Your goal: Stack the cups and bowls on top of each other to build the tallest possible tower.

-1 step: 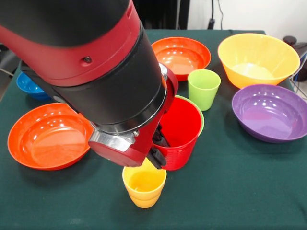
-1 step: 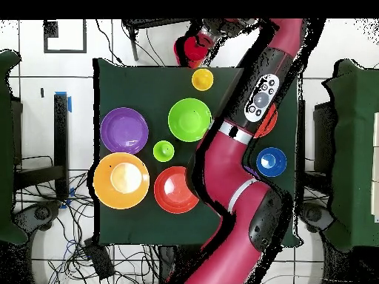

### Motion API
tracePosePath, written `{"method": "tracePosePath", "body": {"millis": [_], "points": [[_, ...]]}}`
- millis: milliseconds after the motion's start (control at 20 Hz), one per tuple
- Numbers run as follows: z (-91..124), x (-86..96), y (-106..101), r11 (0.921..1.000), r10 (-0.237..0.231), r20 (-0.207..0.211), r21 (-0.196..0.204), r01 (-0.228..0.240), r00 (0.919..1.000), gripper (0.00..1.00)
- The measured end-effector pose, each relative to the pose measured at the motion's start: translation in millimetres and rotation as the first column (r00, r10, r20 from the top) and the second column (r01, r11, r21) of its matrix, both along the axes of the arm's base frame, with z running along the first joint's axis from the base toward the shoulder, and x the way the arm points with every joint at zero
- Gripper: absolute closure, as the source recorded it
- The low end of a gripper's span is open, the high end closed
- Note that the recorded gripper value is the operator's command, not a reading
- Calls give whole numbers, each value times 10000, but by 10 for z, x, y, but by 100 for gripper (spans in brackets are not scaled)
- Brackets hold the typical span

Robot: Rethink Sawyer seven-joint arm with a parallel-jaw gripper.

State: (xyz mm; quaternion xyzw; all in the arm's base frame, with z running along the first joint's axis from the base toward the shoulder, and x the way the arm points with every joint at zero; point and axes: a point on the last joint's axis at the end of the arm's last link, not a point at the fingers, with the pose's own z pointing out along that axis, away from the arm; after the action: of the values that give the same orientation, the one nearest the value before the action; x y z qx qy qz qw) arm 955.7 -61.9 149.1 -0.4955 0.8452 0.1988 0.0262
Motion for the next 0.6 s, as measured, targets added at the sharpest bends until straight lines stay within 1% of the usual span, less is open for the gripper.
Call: {"method": "tracePosePath", "body": {"millis": [150,600], "points": [[-8,5,-1,10000,80,7,-32,-80,10000,100],[21,28,8,9981,612,237,40,-613,9978,100]]}}
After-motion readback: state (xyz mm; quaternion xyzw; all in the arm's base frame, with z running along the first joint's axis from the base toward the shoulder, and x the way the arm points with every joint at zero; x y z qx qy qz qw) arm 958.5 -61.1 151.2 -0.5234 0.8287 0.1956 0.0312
